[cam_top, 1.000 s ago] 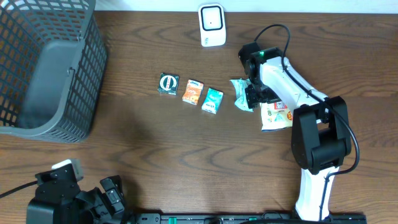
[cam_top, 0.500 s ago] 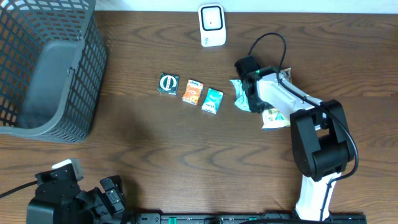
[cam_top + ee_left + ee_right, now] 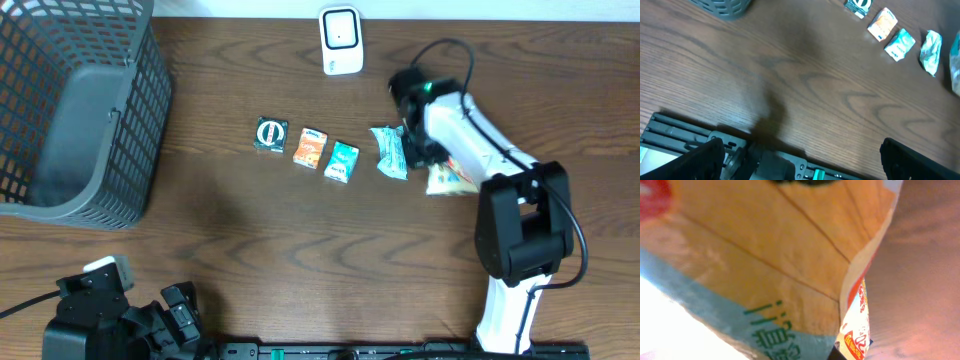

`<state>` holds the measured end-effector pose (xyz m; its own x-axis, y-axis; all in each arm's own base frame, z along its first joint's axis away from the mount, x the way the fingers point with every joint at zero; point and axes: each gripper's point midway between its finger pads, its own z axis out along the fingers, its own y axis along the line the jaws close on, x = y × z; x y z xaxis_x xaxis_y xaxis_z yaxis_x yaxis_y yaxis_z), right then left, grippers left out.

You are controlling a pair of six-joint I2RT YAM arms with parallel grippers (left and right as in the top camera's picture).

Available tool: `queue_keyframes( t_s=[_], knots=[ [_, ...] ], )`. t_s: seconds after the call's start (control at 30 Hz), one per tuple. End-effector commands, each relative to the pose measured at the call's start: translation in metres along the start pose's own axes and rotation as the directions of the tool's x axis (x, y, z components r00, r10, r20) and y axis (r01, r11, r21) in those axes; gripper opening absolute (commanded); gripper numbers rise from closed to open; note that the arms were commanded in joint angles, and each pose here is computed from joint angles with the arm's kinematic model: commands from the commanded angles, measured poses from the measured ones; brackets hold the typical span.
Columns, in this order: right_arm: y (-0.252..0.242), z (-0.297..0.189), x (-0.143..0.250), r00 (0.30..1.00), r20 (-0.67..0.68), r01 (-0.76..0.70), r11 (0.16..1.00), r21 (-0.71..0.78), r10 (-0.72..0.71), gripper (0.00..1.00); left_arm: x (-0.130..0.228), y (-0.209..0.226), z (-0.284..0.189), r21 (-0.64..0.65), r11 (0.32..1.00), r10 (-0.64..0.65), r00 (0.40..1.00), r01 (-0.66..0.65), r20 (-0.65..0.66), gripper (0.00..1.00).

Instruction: Scan the item barcode

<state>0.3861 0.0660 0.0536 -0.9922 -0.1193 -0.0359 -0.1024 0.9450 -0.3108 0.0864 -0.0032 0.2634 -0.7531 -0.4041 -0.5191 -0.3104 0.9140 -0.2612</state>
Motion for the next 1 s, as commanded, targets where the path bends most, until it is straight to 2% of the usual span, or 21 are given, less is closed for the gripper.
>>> queue_keyframes(
  t_s=[0.0, 0.07, 0.13, 0.2, 0.33, 0.4, 0.6, 0.67, 0.7, 0.73, 0.77, 0.83, 0.9, 0.97],
  knots=[
    [0.032, -0.047, -0.018, 0.995, 0.059, 0.102, 0.921, -0.376, -0.085, 0.01, -0.001, 0.001, 0.000, -0.007, 1.000, -0.012, 1.000, 0.012, 0.004, 0.98],
    [0.038, -0.065, -0.023, 0.995, 0.078, 0.100, 0.841, -0.531, -0.069, 0.01, -0.001, 0.001, 0.000, -0.007, 1.000, -0.012, 1.000, 0.012, 0.004, 0.98],
    [0.047, -0.082, -0.026, 0.992, 0.112, 0.120, 0.710, -0.694, -0.058, 0.01, -0.001, 0.001, 0.000, -0.007, 1.000, -0.012, 1.000, 0.012, 0.004, 0.98],
    [0.053, -0.100, -0.028, 0.988, 0.148, 0.142, 0.534, -0.834, -0.031, 0.01, -0.001, 0.001, 0.000, -0.007, 1.000, -0.012, 1.000, 0.012, 0.004, 0.98],
    [0.046, -0.123, -0.024, 0.981, 0.191, 0.176, 0.256, -0.951, 0.035, 0.01, -0.001, 0.001, 0.000, -0.007, 1.000, -0.012, 1.000, 0.012, 0.004, 0.98],
    [0.037, -0.119, -0.022, 0.984, 0.165, 0.148, 0.201, -0.969, 0.072, 0.01, -0.001, 0.001, 0.000, -0.007, 1.000, -0.012, 1.000, 0.012, 0.004, 0.98],
    [0.004, -0.064, -0.006, 0.984, 0.036, 0.003, 0.185, -0.983, 0.175, 0.01, -0.001, 0.001, 0.000, -0.007, 1.000, -0.012, 1.000, 0.012, 0.004, 0.98],
    [-0.005, -0.040, 0.002, 0.980, -0.003, -0.048, 0.220, -0.974, 0.199, 0.02, -0.001, 0.001, 0.000, -0.007, 1.000, -0.012, 1.000, 0.012, 0.004, 0.98],
    [-0.012, -0.024, 0.006, 0.976, -0.037, -0.095, 0.267, -0.959, 0.212, 0.04, -0.001, 0.001, 0.000, -0.007, 1.000, -0.012, 1.000, 0.012, 0.004, 0.98],
    [-0.032, 0.002, 0.014, 0.960, -0.126, -0.214, 0.362, -0.908, 0.251, 0.10, -0.001, 0.001, 0.000, -0.007, 1.000, -0.012, 1.000, 0.012, 0.004, 0.98],
    [-0.043, 0.011, 0.016, 0.943, -0.173, -0.278, 0.390, -0.878, 0.285, 0.19, -0.001, 0.001, 0.000, -0.007, 1.000, -0.012, 1.000, 0.012, 0.004, 0.98],
    [-0.063, 0.017, 0.016, 0.913, -0.221, -0.354, 0.398, -0.846, 0.342, 0.35, -0.001, 0.001, 0.000, -0.007, 1.000, -0.012, 1.000, 0.012, 0.004, 0.98],
    [-0.081, 0.013, 0.014, 0.899, -0.228, -0.377, 0.396, -0.837, 0.374, 0.47, -0.001, 0.001, 0.000, -0.007, 1.000, -0.012, 1.000, 0.012, 0.004, 0.98],
    [-0.100, 0.005, 0.012, 0.886, -0.235, -0.400, 0.407, -0.821, 0.399, 0.52, -0.001, 0.001, 0.000, -0.007, 1.000, -0.012, 1.000, 0.012, 0.004, 0.98]
  ],
)
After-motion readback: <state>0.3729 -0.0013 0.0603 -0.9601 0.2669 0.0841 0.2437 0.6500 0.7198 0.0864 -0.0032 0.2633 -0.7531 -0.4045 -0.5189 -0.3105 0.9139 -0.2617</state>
